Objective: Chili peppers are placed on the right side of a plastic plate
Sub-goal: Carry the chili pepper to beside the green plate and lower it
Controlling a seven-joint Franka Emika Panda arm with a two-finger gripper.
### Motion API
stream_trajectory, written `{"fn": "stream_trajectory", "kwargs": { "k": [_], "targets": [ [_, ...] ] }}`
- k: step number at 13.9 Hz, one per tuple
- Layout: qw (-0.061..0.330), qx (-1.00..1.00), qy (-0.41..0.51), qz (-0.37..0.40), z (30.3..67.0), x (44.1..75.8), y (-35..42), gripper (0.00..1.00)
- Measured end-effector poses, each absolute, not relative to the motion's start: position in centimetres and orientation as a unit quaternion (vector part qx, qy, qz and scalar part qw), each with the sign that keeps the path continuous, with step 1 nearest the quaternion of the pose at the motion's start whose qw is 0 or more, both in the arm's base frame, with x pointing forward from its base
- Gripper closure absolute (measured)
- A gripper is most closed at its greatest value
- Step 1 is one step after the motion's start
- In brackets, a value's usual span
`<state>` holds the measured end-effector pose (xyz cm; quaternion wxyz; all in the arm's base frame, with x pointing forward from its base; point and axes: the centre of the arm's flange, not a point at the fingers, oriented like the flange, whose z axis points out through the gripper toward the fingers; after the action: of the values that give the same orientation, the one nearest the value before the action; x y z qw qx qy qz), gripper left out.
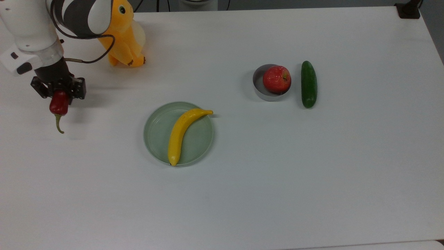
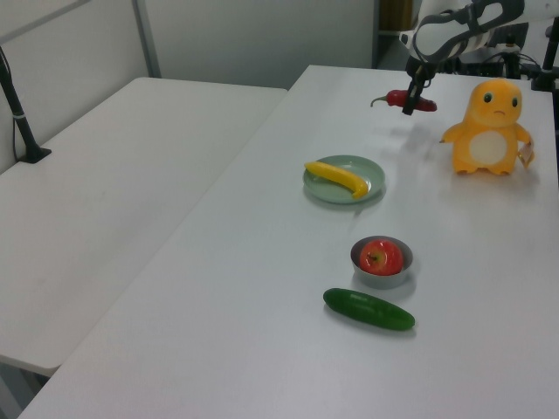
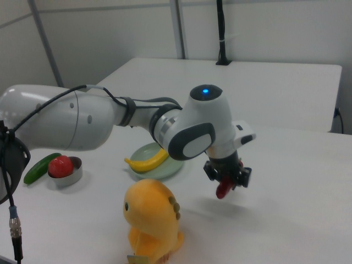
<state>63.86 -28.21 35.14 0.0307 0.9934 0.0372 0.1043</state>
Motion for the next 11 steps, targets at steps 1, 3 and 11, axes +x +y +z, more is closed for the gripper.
{"fn": "stream_trajectory", "kwargs": {
  "k": [1,3,11],
  "targets": [
    [0.023,0.993,0.038,0.112,35.4,64.4,-27.2,0.83],
    [0.01,0.991,0.041,0.124,36.0,65.5,-25.1,0.82],
    [0.011,0.986,0.038,0.164,35.5,68.7,-18.2,0.82]
  ]
}}
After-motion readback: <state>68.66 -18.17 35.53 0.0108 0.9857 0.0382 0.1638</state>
